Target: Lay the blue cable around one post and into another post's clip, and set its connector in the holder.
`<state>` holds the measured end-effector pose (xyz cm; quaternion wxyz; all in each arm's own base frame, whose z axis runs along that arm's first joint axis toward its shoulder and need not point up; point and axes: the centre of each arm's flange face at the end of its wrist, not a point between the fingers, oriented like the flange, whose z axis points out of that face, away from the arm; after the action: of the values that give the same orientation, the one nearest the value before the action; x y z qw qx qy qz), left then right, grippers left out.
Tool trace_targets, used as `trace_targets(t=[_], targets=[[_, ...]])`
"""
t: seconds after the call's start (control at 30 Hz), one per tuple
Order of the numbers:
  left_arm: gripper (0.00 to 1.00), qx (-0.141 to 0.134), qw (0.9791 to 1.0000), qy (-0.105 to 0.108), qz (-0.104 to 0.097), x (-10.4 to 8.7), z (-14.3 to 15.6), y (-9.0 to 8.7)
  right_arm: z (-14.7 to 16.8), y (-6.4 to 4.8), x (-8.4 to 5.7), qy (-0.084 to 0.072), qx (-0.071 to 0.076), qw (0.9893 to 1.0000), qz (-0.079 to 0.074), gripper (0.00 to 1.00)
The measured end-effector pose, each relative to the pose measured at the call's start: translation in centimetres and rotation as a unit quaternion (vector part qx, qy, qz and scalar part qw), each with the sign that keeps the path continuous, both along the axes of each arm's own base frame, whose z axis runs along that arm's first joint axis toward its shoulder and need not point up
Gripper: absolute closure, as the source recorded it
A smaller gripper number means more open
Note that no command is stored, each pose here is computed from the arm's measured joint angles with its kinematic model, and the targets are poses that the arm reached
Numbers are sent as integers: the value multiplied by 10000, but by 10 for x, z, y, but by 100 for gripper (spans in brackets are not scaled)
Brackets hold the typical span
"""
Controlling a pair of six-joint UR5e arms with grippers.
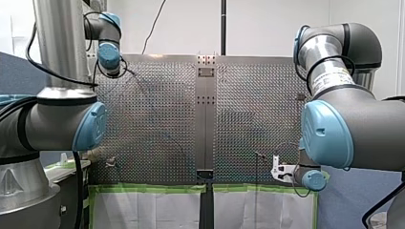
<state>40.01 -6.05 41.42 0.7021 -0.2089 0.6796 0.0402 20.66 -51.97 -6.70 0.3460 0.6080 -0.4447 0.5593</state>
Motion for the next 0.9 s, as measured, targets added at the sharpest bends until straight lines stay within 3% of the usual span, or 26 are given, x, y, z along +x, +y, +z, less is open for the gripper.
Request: trace_targets(t=[0.17,0.43,0.73,0.9], targets=[[1,122,9997,-209,13,-11,38,-1,0,0,1,-20,-5,10000,5,100],[1,313,9977,-508,-318,-31,93,-10,1,-2,3,-69,-6,10000,18,100],[1,598,9946,-175,-826,-17,108,-26,2,-2,6,-94,-5,9999,39,100],[1,681,9946,-4,-780,-10,115,-27,2,-2,6,-95,-7,9999,41,100]])
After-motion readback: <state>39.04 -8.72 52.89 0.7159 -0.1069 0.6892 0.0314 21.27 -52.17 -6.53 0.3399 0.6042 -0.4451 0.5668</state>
